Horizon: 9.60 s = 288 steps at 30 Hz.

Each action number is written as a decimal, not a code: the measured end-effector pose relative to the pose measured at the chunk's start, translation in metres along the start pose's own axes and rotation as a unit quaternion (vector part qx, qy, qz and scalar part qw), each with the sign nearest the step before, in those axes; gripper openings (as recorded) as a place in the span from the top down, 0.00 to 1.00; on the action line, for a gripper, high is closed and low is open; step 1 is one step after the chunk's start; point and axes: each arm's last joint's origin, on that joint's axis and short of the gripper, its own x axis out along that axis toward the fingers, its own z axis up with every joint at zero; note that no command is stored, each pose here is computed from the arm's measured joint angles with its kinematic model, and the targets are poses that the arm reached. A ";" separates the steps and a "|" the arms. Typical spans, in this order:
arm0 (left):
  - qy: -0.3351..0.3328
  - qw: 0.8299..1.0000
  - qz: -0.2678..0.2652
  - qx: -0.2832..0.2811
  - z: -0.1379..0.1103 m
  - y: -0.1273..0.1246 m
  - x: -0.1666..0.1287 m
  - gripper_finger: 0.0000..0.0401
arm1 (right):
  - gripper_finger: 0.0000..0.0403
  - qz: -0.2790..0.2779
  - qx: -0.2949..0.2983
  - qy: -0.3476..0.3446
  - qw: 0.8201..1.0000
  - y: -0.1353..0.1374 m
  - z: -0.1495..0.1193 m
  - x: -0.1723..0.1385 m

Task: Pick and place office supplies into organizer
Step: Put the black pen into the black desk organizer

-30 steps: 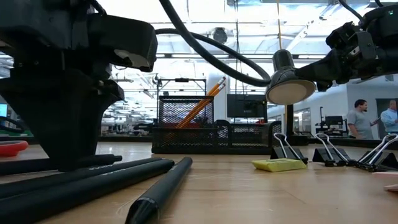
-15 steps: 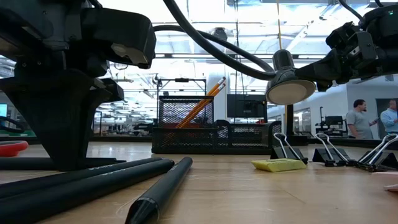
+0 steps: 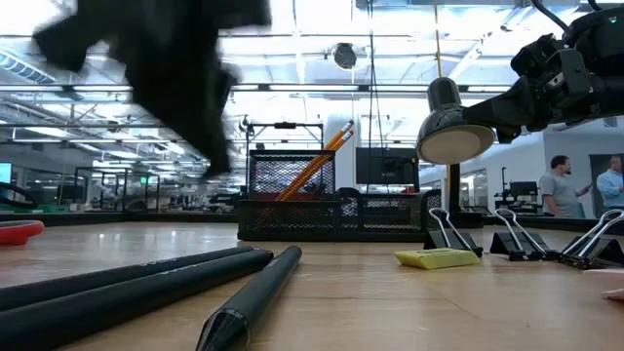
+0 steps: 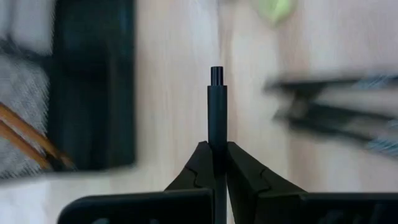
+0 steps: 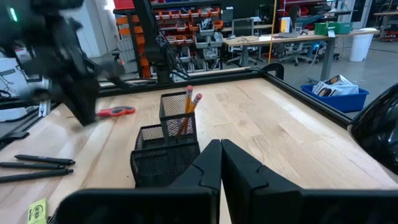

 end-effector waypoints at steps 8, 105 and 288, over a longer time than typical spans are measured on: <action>-0.193 0.980 0.024 0.047 0.040 0.048 -0.060 0.92 | 0.99 0.000 0.000 -0.001 1.000 0.000 0.000 0.000; -0.195 0.966 0.019 -0.167 0.016 0.178 -0.030 0.75 | 0.99 0.001 -0.001 -0.004 1.000 0.000 0.001 0.000; -0.417 0.903 -0.057 -0.085 -0.043 0.185 0.043 0.94 | 0.99 -0.001 0.006 -0.008 1.000 -0.001 0.002 0.002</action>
